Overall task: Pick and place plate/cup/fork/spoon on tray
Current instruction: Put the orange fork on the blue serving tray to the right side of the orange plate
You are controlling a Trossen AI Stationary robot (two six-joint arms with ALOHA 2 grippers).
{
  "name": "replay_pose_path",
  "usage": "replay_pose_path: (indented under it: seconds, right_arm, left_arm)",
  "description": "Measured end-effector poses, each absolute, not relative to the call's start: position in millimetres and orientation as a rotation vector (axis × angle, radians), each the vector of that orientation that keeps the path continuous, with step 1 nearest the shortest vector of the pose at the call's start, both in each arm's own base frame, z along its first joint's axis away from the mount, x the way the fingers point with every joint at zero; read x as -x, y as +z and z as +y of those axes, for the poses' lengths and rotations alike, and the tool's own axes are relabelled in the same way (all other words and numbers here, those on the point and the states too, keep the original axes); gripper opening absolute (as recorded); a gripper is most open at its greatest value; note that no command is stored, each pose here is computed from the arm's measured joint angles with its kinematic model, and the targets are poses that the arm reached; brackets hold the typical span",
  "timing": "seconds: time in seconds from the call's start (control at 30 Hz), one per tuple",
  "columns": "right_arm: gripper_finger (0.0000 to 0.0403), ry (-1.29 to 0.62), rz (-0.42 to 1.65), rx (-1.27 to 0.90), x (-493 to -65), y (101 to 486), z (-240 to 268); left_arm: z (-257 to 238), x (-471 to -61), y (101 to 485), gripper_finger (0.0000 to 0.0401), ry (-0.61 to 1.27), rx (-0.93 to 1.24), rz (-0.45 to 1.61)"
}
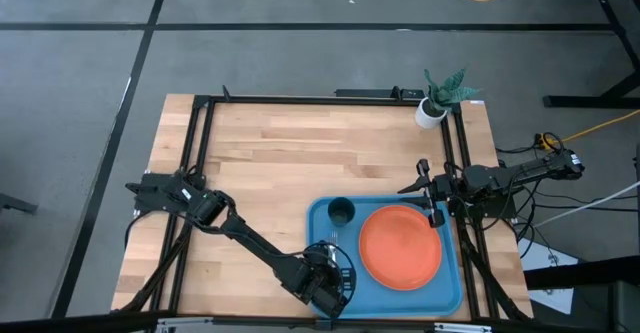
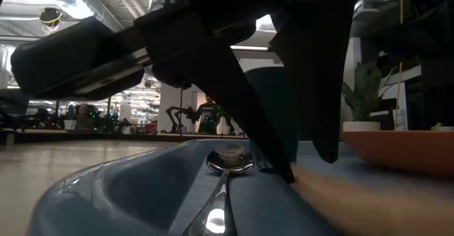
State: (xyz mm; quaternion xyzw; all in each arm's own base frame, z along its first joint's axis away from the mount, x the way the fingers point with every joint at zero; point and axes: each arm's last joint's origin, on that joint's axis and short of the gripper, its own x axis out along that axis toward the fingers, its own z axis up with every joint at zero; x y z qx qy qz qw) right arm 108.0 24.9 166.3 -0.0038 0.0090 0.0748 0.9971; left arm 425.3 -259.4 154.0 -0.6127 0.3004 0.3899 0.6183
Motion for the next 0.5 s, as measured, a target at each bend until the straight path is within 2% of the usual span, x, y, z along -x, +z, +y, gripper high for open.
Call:
replay_pose_path:
  seconds: [0.5]
  right_arm:
    - [0.0090,0.150,0.018,0.008,-108.0,166.3,24.9]
  left_arm:
    - [-259.3,-425.4,154.0,0.0098,0.883,1.384,0.702]
